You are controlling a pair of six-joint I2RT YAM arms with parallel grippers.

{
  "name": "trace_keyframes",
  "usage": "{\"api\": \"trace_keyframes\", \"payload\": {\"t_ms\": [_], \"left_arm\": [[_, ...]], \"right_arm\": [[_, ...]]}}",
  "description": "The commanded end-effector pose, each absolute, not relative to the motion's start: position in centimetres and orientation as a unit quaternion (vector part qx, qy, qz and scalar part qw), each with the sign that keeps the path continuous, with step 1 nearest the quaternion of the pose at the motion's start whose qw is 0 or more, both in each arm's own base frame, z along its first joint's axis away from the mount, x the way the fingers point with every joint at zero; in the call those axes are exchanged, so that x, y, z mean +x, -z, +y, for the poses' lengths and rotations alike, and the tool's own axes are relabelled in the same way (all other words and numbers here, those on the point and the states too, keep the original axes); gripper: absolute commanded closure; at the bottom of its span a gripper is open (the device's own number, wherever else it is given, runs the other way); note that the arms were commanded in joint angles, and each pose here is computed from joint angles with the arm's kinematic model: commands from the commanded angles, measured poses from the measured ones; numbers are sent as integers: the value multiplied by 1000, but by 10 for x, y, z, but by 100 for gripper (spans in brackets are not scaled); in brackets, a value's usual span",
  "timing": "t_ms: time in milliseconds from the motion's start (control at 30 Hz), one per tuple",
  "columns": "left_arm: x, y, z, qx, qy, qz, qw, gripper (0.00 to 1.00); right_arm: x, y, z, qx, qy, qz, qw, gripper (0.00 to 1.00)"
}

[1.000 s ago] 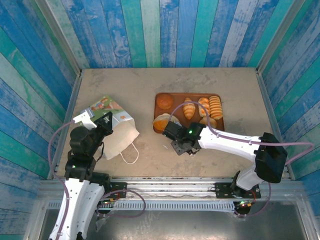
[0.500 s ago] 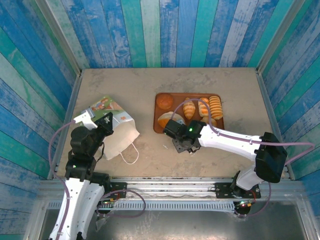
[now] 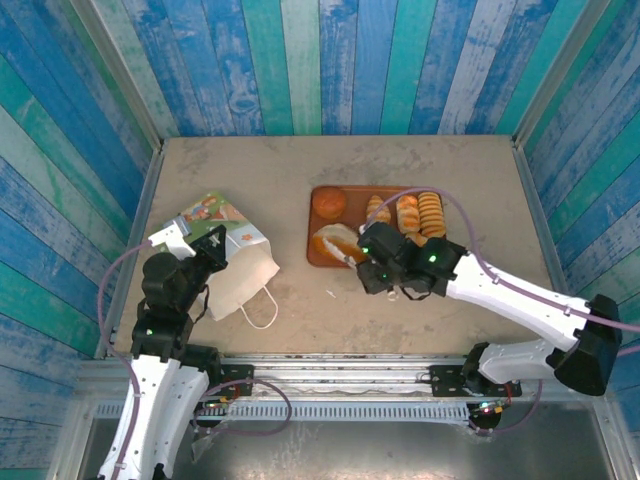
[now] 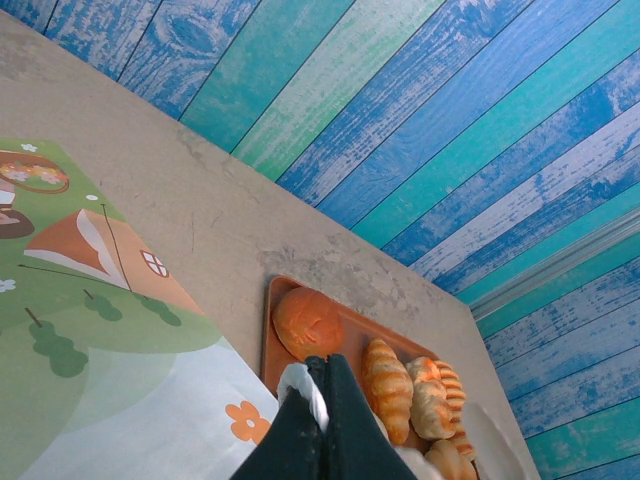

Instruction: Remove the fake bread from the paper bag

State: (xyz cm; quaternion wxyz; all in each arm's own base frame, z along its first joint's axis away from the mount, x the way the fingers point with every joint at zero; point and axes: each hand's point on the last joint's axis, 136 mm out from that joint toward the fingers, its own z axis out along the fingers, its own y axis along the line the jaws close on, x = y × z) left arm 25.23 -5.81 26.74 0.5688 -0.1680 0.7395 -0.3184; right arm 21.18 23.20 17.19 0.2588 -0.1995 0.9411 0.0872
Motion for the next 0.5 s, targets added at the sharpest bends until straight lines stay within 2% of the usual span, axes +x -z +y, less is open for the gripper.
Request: {"api": "trace_keyframes", "payload": {"t_ms": [0,200,467], "left_arm": [[252,-271,-58,-162,318,734,577,100],[251,-274,-58,-163,320,733,578,100],[249,-274,-56,-167,316,733,579,100]], "right_arm": [[226,-166,219,-193,-72,942,265,39],[232,-145,228,-203,-99,949,218,41],[218,-116,238,-217,-124,954,166,45]]}}
